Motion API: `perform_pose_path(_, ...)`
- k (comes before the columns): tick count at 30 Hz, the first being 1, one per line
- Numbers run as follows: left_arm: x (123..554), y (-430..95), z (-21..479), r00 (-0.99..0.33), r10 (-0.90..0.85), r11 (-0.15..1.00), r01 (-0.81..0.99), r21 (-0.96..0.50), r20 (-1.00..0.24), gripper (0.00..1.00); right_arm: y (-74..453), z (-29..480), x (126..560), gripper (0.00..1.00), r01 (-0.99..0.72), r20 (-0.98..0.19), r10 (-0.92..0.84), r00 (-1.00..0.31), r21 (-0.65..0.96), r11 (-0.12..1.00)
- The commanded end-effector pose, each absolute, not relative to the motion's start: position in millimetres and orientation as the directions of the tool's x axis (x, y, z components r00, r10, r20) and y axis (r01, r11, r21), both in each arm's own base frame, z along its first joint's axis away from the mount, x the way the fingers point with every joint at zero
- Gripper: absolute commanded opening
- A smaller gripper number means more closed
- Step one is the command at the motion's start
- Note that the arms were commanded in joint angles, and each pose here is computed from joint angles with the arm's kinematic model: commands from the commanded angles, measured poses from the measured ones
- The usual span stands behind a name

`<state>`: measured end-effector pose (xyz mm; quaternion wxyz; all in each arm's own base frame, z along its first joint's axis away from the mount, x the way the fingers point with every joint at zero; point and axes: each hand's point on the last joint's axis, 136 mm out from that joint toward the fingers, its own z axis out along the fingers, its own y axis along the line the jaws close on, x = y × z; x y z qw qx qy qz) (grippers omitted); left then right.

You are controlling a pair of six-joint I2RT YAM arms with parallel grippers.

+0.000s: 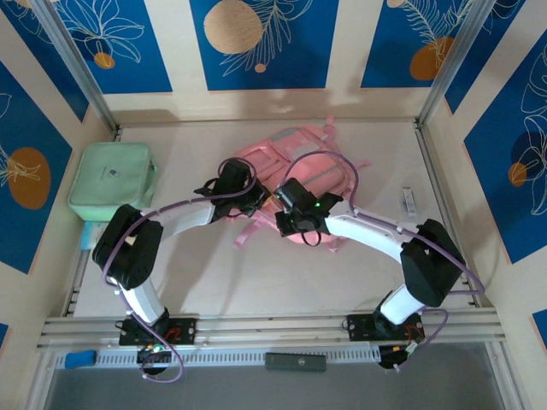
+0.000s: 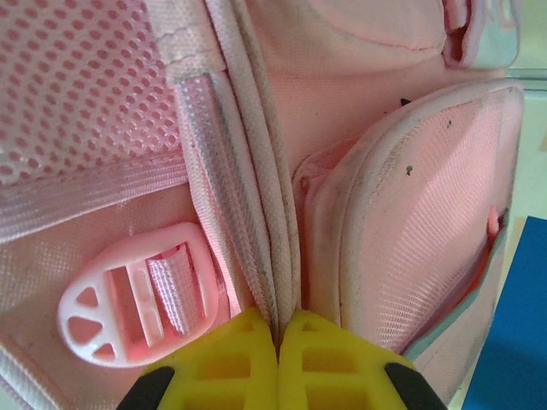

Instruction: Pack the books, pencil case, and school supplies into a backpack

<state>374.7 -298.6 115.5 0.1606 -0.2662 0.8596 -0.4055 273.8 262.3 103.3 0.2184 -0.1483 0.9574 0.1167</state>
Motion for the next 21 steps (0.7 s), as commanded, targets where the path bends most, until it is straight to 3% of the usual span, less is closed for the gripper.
perform_pose_path(1, 399, -298, 138, -0.776, -0.617, 0.496, -0.257, -0.829, -0.129, 0.0, 265, 117, 277, 0.22, -0.292, -0.443, -0.174, -0.879, 0.214, 0.932)
perform_pose_path(7, 401, -300, 139, -0.775, -0.619, 0.49, -0.256, -0.833, -0.126, 0.0, 260, 119, 287, 0.24, -0.284, -0.47, -0.174, -0.865, 0.173, 0.943)
perform_pose_path(11, 401, -300, 138, -0.776, -0.619, 0.487, -0.257, -0.835, -0.122, 0.0, 259, 114, 290, 0.17, -0.298, -0.48, -0.205, -0.853, 0.126, 0.946)
perform_pose_path(21, 401, -299, 138, -0.774, -0.621, 0.491, -0.261, -0.831, -0.123, 0.0, 249, 90, 273, 0.2, -0.308, -0.438, -0.256, -0.862, 0.049, 0.95)
